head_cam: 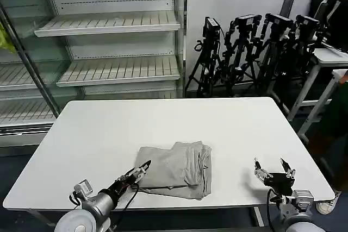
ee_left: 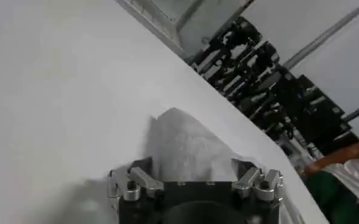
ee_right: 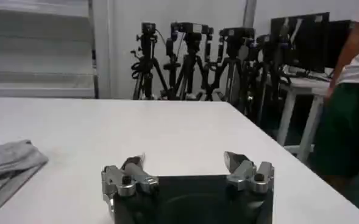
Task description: Fold and organize the clothes.
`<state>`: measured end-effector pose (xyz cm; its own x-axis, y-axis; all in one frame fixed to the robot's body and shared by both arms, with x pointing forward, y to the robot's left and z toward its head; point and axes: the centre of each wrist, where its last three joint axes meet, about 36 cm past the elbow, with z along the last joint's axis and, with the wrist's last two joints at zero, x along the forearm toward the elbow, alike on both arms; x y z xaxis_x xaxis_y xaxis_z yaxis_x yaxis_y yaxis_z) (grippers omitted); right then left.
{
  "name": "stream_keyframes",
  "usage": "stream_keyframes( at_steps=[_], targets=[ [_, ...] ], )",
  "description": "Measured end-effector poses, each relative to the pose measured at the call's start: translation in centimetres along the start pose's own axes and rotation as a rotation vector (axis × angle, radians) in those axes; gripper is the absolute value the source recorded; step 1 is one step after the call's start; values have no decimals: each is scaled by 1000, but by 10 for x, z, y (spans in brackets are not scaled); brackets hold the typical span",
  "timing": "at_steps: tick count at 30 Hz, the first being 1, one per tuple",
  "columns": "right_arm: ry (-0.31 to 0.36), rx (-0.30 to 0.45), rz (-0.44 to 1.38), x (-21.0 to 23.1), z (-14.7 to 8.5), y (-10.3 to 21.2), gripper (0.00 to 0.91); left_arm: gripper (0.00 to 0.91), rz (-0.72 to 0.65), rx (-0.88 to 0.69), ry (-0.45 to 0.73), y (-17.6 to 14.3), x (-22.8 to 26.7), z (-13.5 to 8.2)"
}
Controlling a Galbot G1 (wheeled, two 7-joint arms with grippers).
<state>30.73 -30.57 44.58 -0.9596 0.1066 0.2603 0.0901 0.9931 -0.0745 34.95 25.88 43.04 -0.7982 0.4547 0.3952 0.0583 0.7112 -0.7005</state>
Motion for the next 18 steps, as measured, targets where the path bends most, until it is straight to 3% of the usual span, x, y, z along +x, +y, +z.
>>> stream_keyframes(
  at_steps=[3,4,5,6,8,18],
  targets=[
    [-1,-1,2,1,-1,-1,907,907,17,17,6,3,-6,-3],
    [-1,-1,3,1,-1,-1,907,846,21,20,8,4,-7,-5],
    [-1,-1,4,1,-1,-1,907,665,26,24,10,5,-8,-5],
    [-1,-2,4,1,-1,-1,907,272,31,29,12,6,-9,-6],
    [-3,-2,5,2,-2,-1,907,30,37,37,16,7,-11,-7],
    [-5,-6,9,6,-4,-1,907,10,59,65,30,11,-17,-8]
  ],
)
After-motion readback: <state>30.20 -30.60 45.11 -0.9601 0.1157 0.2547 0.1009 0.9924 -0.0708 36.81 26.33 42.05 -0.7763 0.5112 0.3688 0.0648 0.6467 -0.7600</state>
